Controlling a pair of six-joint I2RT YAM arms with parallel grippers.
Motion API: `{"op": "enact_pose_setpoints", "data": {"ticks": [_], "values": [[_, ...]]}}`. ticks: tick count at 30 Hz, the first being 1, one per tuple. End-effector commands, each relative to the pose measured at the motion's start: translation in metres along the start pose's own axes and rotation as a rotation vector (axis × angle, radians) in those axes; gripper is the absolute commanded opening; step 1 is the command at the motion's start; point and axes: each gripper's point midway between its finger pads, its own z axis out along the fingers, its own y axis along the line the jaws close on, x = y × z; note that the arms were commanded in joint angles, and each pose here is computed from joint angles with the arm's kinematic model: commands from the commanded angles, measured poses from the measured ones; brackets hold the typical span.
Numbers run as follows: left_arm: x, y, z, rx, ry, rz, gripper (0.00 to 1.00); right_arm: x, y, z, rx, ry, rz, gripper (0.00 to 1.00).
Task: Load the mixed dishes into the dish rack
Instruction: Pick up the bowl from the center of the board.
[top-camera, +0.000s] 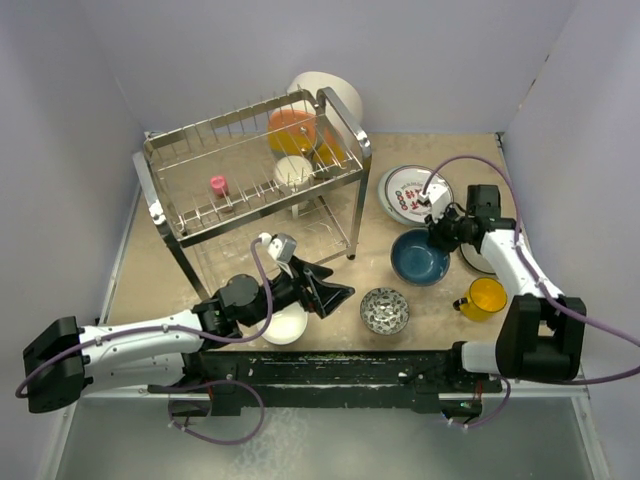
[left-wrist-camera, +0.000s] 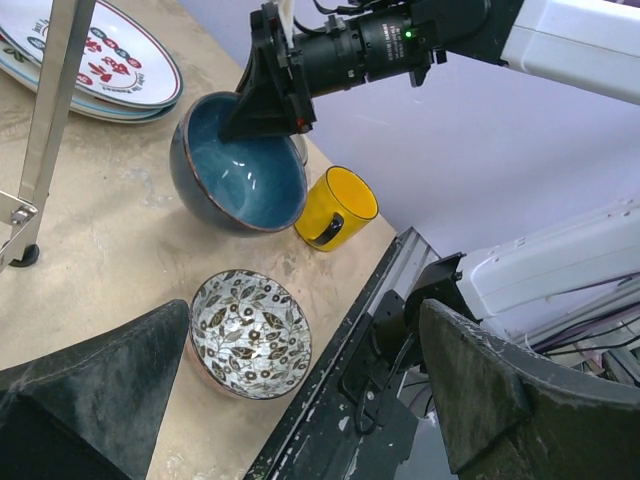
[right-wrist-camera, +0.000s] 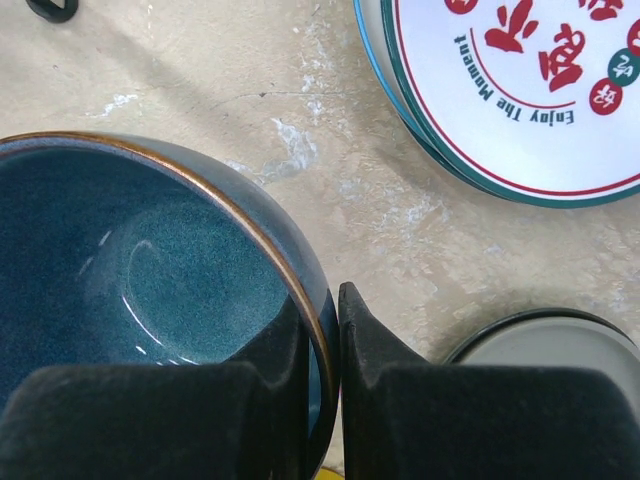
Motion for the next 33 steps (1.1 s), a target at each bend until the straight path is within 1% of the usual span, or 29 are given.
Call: {"op": "enact_pose_setpoints", "data": {"ticks": [1, 10, 17, 24, 27, 33], "values": [[-0.016, -0.017, 0.005, 0.059, -0.061, -0.067, 0.99, -0.048, -0.001, -0.027, -0.017, -0.174, -0.018, 0.0], [-0.018, -0.022, 0.013, 0.073, -0.076, -0.142, 0.99, -0.07, 0.016, -0.05, -0.091, -0.308, 0.002, 0.0], [-0.017, -0.02, 0.024, 0.046, -0.072, -0.196, 0.99, -0.087, 0.037, -0.06, -0.209, -0.406, 0.019, 0.0], [-0.021, -0.021, 0.032, 0.044, -0.1, -0.277, 0.99, -0.095, 0.062, -0.066, -0.359, -0.463, 0.073, 0.0], [-0.023, -0.02, 0.035, 0.029, -0.116, -0.329, 0.99, -0.099, 0.069, -0.067, -0.414, -0.482, 0.114, 0.0], [-0.027, -0.023, 0.045, 0.021, -0.123, -0.414, 0.99, -0.1, 0.078, -0.063, -0.525, -0.457, 0.268, 0.0]]}}
